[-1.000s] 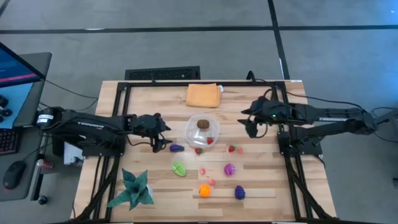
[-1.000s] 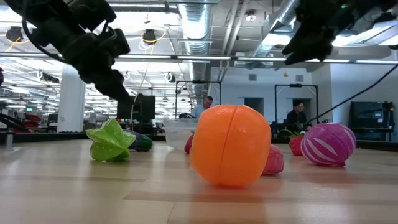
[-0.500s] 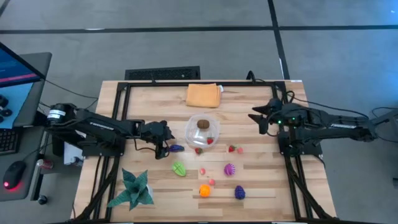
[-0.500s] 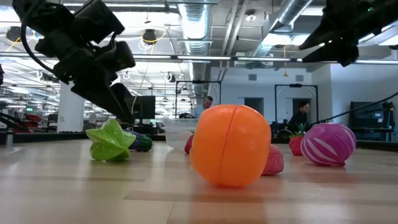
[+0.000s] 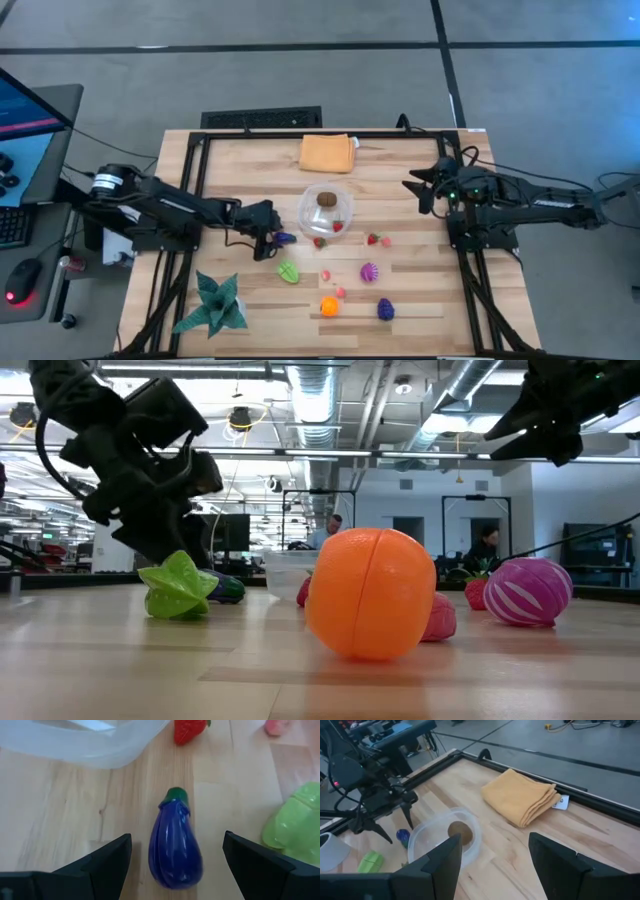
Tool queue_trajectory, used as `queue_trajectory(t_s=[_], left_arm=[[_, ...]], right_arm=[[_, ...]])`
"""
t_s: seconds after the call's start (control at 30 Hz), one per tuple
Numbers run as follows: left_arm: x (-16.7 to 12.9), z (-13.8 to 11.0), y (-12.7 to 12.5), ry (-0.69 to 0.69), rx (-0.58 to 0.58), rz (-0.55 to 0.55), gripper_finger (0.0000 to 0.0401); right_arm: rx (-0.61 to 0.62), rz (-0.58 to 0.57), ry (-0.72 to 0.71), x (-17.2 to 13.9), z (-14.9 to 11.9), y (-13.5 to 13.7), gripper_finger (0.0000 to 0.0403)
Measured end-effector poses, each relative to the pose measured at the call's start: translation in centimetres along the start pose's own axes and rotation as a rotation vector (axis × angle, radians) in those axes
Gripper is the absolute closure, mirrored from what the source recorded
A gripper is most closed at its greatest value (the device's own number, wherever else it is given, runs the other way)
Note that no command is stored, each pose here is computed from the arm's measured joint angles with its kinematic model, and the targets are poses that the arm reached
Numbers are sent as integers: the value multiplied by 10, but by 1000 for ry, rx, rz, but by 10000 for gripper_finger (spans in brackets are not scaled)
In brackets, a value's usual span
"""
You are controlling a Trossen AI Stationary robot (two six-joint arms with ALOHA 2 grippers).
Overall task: Pick and placing Produce into tupperware
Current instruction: Put the violet eggplant into the transparent container
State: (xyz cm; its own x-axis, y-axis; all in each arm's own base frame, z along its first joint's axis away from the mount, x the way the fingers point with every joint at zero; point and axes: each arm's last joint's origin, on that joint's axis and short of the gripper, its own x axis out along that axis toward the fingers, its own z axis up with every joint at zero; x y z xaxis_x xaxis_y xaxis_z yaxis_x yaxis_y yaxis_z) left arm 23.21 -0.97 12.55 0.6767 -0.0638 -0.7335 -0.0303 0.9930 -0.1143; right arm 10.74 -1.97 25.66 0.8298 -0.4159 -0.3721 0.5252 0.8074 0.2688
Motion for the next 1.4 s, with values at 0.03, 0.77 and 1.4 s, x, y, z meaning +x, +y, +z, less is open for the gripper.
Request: queue_trajectory(t_s=[0.03, 0.77, 1.4], left_arm=[[2, -1, 0, 9, -8, 1, 99], [8, -5, 2, 27, -47, 52, 191], [8, -5, 3, 32, -52, 58, 207]], right_arm=[[0, 0, 0, 0, 0, 0, 147], [0, -20, -10, 0, 0, -1, 147], [0, -20, -9, 0, 0, -1, 147]])
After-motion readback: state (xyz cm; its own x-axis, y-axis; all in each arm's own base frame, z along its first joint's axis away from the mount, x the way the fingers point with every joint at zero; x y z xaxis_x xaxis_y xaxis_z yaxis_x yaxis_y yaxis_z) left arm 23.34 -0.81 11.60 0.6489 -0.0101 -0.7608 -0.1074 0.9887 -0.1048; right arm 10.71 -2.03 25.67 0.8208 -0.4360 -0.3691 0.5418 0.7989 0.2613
